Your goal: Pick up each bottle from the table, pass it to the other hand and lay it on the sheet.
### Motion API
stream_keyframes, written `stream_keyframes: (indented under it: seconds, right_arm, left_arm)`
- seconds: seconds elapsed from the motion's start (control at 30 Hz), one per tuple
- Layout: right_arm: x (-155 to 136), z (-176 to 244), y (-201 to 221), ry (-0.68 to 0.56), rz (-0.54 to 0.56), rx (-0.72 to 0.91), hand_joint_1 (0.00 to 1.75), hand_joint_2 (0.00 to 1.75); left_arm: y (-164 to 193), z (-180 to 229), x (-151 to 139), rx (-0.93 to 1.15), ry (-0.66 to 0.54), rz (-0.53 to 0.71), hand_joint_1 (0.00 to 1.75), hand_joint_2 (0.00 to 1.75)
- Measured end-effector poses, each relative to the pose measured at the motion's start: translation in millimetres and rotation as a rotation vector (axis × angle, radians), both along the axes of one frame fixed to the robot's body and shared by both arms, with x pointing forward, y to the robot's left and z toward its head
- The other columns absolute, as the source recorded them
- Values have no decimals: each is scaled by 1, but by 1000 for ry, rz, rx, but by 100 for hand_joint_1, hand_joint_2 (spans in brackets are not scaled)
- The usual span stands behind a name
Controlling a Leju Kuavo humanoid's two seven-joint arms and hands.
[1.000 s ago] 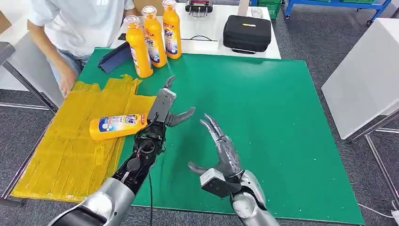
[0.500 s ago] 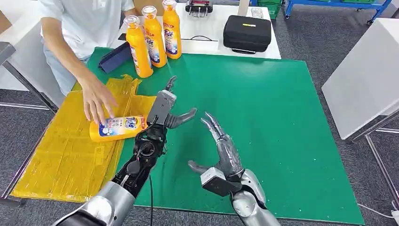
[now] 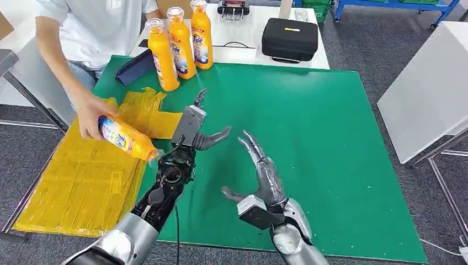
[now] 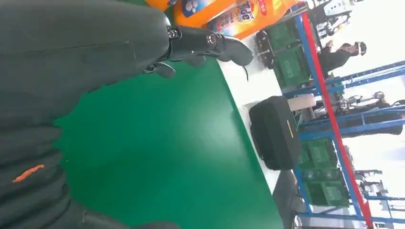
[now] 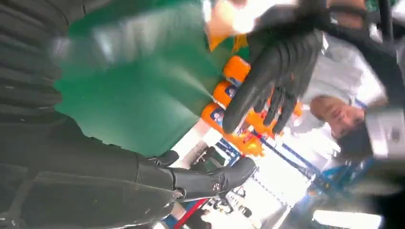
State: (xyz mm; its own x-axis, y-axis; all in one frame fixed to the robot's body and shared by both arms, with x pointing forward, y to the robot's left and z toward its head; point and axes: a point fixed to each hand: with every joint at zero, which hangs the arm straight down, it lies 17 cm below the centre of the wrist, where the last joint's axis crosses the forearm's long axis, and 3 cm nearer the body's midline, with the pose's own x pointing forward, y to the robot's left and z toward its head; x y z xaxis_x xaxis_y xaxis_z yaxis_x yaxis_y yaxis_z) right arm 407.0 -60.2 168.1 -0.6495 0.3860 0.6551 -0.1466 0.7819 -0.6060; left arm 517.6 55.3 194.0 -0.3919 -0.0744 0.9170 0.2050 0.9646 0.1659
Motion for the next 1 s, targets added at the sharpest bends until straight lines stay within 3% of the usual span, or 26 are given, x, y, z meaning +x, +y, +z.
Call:
stream_keyframes:
  seconds: [0.1, 0.27, 0.43, 1.0]
  right_arm:
    - [-2, 7, -18, 15, -40, 118, 0, 175]
    - [-3, 23, -64, 93, -137, 459, 0, 175]
    - [5, 10, -114, 190, -266, 714, 0, 175]
    - [12, -4, -134, 190, -373, 702, 0, 175]
  left_arm:
    - [3, -4, -2, -20, 8, 3, 0, 175]
    - [8, -10, -8, -92, 31, -14, 0, 175]
    - [19, -11, -24, -250, 44, -55, 0, 175]
    - [39, -12, -42, -337, 43, -57, 0, 175]
